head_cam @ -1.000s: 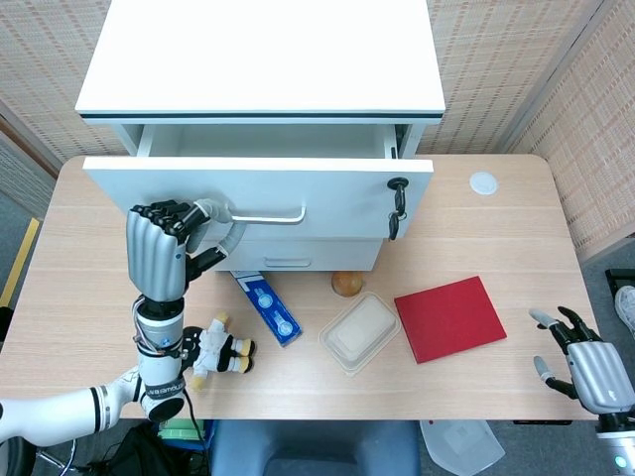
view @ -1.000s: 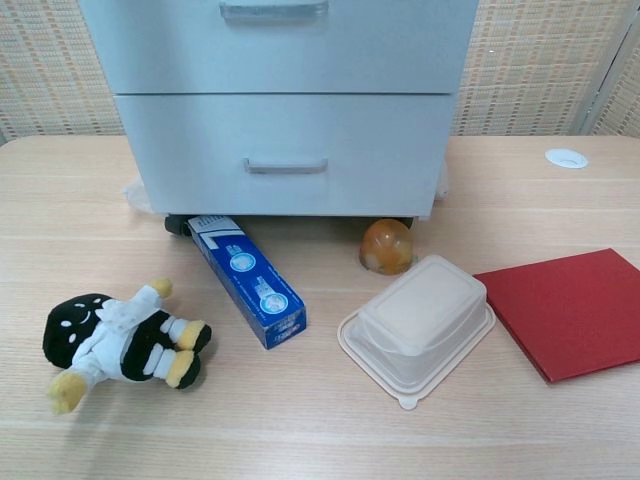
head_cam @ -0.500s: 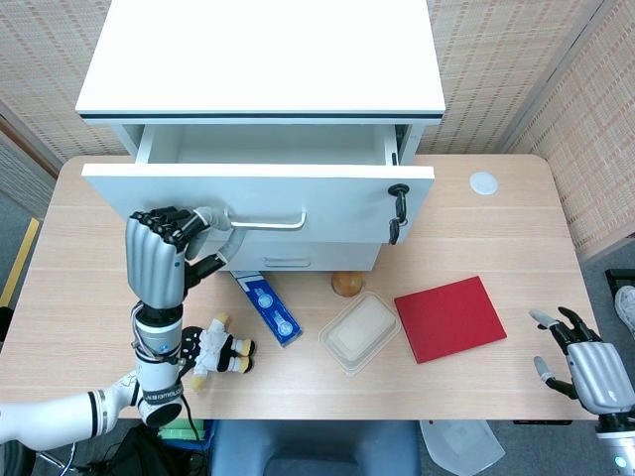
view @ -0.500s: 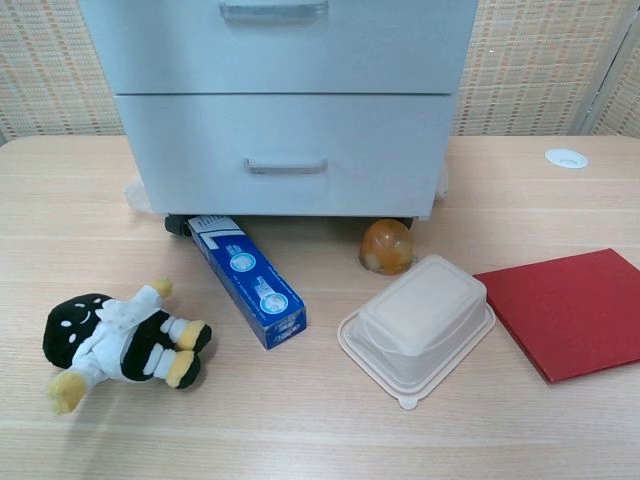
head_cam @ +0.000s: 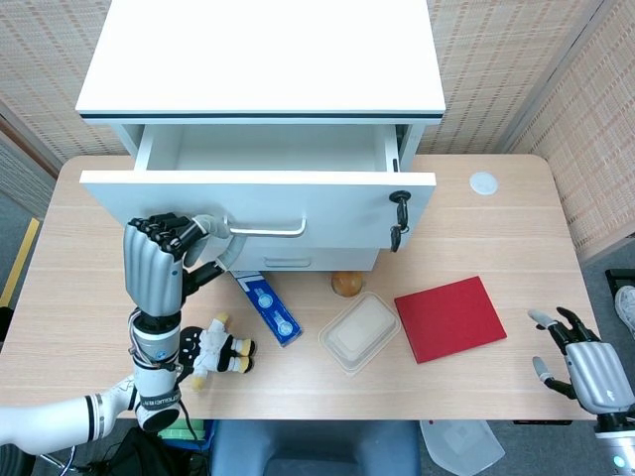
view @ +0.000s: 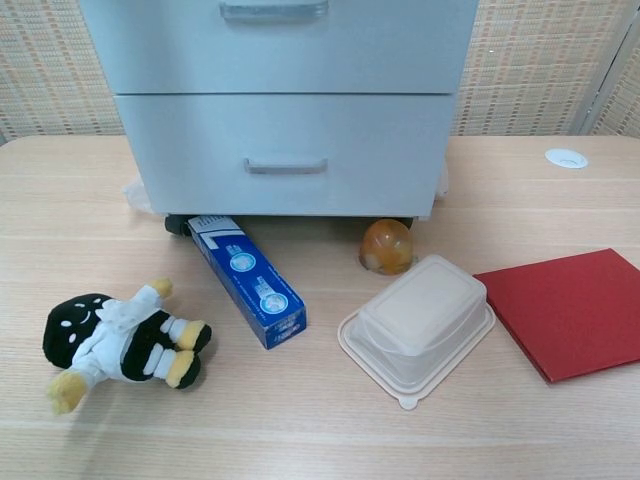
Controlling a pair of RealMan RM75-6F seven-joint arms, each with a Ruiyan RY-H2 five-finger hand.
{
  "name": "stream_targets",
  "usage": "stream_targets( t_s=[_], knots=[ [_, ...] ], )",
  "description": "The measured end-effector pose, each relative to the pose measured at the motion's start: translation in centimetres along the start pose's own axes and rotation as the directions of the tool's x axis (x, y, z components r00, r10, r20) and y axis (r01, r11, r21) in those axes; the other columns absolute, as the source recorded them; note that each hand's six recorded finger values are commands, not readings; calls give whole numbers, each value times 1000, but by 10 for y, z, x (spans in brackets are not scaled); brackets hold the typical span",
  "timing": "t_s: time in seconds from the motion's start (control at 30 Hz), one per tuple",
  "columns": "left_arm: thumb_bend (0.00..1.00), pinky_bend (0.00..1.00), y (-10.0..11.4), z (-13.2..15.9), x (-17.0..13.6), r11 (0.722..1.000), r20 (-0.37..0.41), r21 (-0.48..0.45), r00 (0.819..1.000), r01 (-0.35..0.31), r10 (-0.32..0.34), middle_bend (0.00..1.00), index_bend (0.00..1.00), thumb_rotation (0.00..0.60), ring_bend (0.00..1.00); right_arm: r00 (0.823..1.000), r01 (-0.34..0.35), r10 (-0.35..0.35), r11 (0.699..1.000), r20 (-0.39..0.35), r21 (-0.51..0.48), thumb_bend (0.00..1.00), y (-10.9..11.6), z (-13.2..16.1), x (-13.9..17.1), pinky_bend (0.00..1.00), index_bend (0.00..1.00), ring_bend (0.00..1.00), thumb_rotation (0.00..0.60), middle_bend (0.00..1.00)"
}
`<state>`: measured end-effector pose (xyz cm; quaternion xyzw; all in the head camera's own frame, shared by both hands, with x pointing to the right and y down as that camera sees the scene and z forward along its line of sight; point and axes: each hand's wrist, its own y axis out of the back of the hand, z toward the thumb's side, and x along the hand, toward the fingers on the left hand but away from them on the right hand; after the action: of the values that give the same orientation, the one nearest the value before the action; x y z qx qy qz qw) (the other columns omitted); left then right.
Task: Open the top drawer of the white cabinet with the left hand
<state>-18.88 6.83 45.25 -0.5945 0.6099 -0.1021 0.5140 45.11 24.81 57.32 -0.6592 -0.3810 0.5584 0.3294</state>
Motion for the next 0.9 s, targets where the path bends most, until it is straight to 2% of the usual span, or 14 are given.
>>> stream_targets(
  t_s=[0.73,0.9],
  knots=[
    [309,1000,7,5,-6,1000,14,-14,1000,-8,8,1000,617,600,1000,1000,-5,5,1000,-1,0,334,-2,1,-1,320,188,237,600,316],
    [298,1000,9,5,-5,1000,14,-19,1000,-17,17,1000,570,600,1000,1000,-3,3,1000,-2,1,334,-1,1,-1,320,188,237,600,316]
  ],
)
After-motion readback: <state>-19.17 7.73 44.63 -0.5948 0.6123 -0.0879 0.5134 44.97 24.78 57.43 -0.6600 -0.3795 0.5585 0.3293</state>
